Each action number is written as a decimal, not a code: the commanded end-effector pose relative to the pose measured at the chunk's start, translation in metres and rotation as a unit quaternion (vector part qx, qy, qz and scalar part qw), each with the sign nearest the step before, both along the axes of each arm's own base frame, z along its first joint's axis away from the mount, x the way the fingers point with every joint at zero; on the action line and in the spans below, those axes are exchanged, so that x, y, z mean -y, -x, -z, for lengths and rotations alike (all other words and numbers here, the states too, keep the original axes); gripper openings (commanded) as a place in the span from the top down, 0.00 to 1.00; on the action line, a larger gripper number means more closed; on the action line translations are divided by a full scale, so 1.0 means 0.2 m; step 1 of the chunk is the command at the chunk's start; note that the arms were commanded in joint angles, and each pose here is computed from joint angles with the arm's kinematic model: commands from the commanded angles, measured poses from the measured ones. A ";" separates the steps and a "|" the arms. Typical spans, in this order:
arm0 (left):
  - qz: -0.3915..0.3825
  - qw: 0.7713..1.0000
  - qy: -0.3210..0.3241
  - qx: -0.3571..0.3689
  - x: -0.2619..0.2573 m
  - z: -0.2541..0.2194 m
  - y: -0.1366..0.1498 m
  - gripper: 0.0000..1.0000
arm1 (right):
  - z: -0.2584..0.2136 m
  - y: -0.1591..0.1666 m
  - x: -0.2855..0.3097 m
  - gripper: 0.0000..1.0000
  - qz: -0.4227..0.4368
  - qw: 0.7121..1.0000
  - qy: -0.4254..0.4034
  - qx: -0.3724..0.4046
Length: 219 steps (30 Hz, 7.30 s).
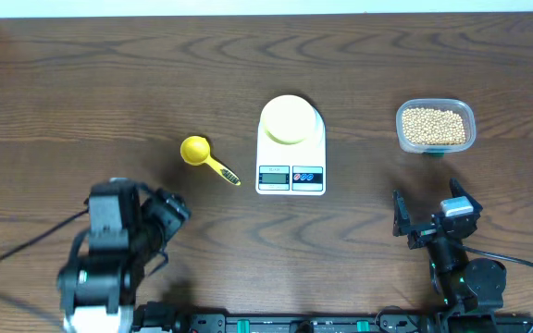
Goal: Scoop item into bowl and weigh 50g on scale
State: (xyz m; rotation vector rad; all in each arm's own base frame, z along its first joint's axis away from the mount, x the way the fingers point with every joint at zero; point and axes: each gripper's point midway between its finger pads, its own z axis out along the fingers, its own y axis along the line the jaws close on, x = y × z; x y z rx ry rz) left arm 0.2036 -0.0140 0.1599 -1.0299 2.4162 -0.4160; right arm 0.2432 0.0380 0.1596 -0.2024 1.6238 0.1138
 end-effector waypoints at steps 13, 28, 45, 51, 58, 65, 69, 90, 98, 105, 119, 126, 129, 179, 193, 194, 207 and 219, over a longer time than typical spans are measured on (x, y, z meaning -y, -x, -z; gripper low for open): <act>-0.021 0.997 -0.024 -0.066 -0.06 0.01 -0.43 0.26 | 0.00 0.00 -0.02 0.01 -0.007 1.000 -0.001 0.000; -0.020 0.997 -0.020 -0.068 0.02 0.20 -0.66 0.29 | 0.00 0.00 -0.02 0.01 -0.007 1.000 -0.001 0.000; -0.030 0.990 -0.040 -0.133 0.00 0.67 -0.83 0.35 | 0.00 0.00 -0.02 0.01 -0.007 1.000 -0.001 0.000; -0.031 0.989 -0.039 -0.137 0.00 0.78 -0.87 0.48 | 0.00 0.00 -0.02 0.01 -0.007 1.000 -0.001 0.000; -0.045 0.988 -0.033 -0.142 0.00 0.80 -0.87 0.93 | 0.00 0.00 -0.02 0.01 -0.007 1.000 -0.001 0.000; -0.044 0.988 -0.033 -0.146 0.00 0.80 -0.86 0.93 | 0.00 0.00 -0.02 0.01 -0.007 1.000 -0.001 0.000; -0.038 0.988 -0.016 -0.148 0.03 0.80 -0.85 0.93 | 0.00 0.00 -0.02 0.01 -0.007 1.000 -0.001 0.000; -0.114 0.982 0.055 -0.137 -0.10 0.26 -0.53 0.93 | 0.00 0.00 -0.02 0.01 -0.007 1.000 -0.001 0.000; -0.195 0.968 0.097 -0.122 -0.09 0.07 -0.37 0.93 | 0.00 0.00 -0.02 0.01 -0.007 1.000 -0.001 0.000; -0.197 0.963 0.093 -0.156 -0.08 0.07 -0.24 0.93 | 0.00 0.00 -0.02 0.01 -0.007 1.000 -0.001 0.000; -0.155 0.965 0.125 -0.170 0.01 0.06 -0.21 0.93 | 0.00 0.00 -0.02 0.01 -0.007 1.000 -0.001 0.000; -0.141 0.966 0.124 -0.179 0.02 0.07 -0.19 0.93 | 0.00 0.00 -0.02 0.01 -0.007 1.000 -0.001 0.000; -0.118 0.970 0.114 -0.181 0.02 0.07 -0.18 0.93 | 0.00 0.00 -0.02 0.01 -0.007 1.000 -0.001 0.000; -0.117 0.963 0.110 -0.214 0.03 0.08 -0.10 0.93 | -0.08 0.10 -0.24 0.01 -0.099 0.921 -0.344 -0.156; -0.117 0.964 0.110 -0.213 0.03 0.08 -0.10 0.93 | -0.16 0.07 -0.42 0.01 -0.146 0.848 -0.341 -0.380; -0.117 0.964 0.110 -0.213 0.03 0.08 -0.10 0.93 | -0.16 0.08 -0.45 0.01 -0.160 0.838 -0.344 -0.391; -0.117 0.964 0.110 -0.213 0.03 0.08 -0.10 0.93 | -0.05 0.11 -0.57 0.01 -0.193 0.744 -0.398 -0.500; -0.148 0.957 0.122 -0.217 0.03 0.08 -0.10 0.93 | -0.08 0.13 -0.75 0.01 -0.237 0.755 -0.362 -0.493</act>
